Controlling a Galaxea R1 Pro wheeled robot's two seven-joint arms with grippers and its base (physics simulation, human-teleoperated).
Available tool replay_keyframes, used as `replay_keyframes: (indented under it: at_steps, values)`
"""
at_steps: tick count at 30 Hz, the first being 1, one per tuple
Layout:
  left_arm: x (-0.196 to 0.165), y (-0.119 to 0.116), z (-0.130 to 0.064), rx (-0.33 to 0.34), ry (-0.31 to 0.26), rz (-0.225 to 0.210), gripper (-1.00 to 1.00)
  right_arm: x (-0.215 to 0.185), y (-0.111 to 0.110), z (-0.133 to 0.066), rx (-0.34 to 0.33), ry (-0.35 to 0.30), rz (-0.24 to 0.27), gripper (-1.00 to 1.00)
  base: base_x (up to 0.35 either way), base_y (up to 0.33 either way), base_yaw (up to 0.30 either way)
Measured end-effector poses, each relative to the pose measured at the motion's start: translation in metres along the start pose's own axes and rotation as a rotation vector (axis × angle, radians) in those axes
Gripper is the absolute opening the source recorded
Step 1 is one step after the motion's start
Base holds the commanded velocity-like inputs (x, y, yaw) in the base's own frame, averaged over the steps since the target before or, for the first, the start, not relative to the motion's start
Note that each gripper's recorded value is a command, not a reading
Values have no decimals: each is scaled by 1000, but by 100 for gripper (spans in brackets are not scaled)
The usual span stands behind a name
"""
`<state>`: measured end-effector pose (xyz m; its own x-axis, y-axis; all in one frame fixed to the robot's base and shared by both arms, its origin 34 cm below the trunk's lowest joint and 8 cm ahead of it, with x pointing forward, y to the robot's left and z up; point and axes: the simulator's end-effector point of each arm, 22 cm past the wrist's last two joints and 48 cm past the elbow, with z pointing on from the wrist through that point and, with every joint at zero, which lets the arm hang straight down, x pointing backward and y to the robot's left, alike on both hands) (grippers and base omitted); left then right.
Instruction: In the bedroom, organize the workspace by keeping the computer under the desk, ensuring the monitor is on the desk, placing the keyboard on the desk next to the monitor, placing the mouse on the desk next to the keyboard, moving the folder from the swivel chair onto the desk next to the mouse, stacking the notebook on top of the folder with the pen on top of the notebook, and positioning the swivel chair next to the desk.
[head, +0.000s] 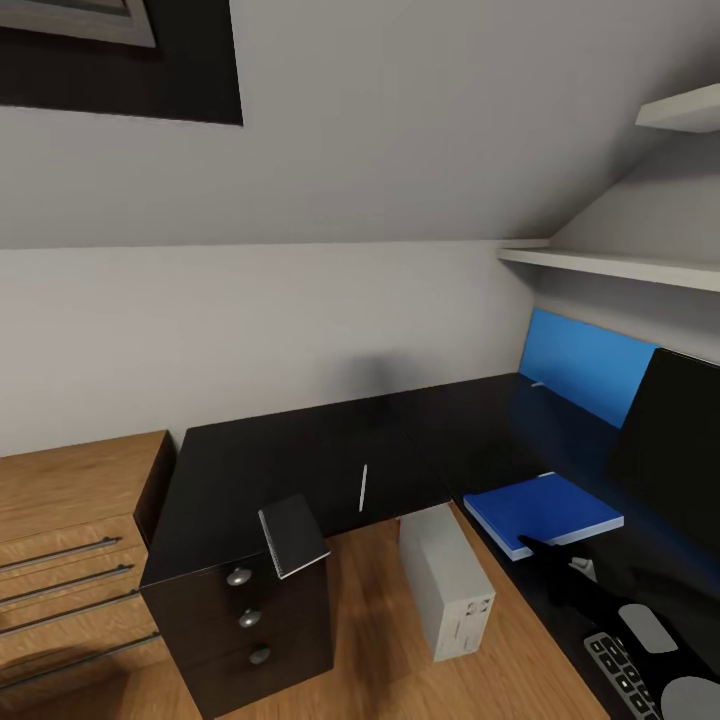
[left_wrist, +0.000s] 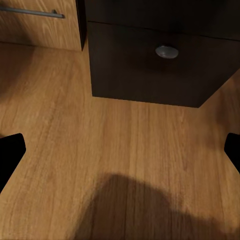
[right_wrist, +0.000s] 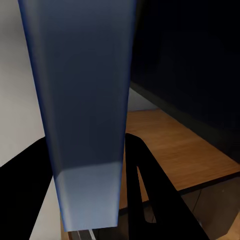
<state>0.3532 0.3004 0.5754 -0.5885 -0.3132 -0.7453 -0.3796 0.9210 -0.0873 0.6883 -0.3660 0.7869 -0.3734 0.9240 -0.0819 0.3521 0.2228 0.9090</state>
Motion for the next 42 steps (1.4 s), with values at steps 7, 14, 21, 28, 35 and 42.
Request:
replay_keyframes:
  at_steps: [7, 14, 21, 28, 35, 42]
  values:
    - [0, 0, 0, 0, 0, 0, 100, 0, 0, 0, 0, 0, 0, 100, 0, 0, 0]
    - [0, 0, 0, 1, 0, -1, 100, 0, 1, 0, -2, -1, -1, 100, 0, 0, 0]
    - [-3, 0, -3, 1, -2, -1, 100, -1, 5, -2, -3, -1, 0, 100, 0, 0, 0]
    - [-10, -1, -10, 1, -2, -1, 100, -2, 14, -7, -3, -2, -1, 100, 0, 0, 0]
    - [-17, -1, -17, 1, -1, -1, 100, -2, 22, -11, -3, -2, 0, 100, 0, 0, 0]
    - [-21, -2, -21, 1, -1, -1, 100, -2, 27, -14, -4, -2, -1, 100, 0, 0, 0]
